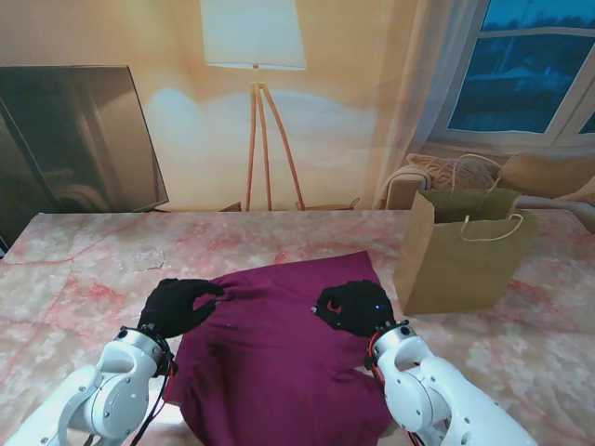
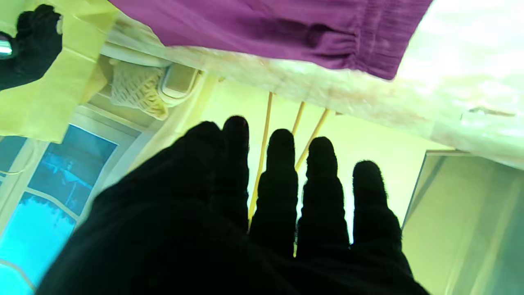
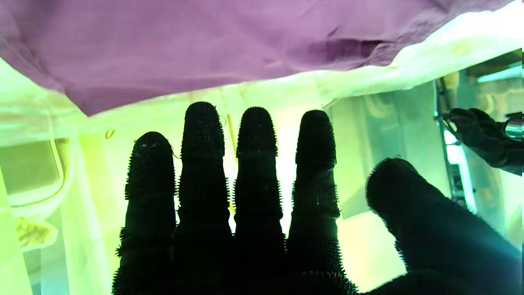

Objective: Fold the socks and the shorts into the kraft paper bag

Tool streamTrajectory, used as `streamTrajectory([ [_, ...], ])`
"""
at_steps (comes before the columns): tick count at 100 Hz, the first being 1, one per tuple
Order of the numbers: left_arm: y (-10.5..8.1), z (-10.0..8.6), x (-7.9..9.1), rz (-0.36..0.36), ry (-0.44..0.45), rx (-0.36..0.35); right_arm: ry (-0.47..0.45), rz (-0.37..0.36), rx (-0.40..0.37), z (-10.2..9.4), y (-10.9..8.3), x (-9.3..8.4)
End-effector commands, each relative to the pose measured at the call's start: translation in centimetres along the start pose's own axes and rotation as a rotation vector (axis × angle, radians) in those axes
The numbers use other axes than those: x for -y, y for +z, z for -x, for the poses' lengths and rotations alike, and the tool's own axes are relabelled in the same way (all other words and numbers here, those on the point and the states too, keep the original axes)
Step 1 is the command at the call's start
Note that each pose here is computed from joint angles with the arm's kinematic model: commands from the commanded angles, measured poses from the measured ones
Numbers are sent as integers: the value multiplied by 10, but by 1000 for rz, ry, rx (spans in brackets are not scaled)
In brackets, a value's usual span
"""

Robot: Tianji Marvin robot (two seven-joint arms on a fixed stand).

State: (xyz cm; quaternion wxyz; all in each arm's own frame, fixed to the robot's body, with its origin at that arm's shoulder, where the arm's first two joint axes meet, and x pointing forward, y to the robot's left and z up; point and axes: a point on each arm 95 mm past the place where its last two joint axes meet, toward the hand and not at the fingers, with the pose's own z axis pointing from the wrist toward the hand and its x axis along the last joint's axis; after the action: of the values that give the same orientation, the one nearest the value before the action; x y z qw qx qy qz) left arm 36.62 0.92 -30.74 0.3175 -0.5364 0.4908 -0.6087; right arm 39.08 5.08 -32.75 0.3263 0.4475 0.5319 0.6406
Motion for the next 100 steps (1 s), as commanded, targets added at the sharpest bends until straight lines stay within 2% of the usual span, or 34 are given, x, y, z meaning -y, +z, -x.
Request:
streamTrajectory([
  [1, 10, 3, 7, -28, 25, 3, -4, 16, 7, 0, 11, -7],
  [16, 27, 13, 2, -24, 19, 63, 6, -37, 52, 8, 26, -1],
  [38, 47, 32, -10, 48, 10, 136, -5, -62, 97, 19, 45, 10],
  [52, 59, 43, -20, 66, -24, 178, -13, -73, 126, 25, 55, 17],
  [78, 82, 50, -32, 106, -46, 203, -17, -102, 156, 25, 73, 25],
  [100, 97, 55, -40, 181, -20, 215, -21, -99, 160, 23, 84, 24],
])
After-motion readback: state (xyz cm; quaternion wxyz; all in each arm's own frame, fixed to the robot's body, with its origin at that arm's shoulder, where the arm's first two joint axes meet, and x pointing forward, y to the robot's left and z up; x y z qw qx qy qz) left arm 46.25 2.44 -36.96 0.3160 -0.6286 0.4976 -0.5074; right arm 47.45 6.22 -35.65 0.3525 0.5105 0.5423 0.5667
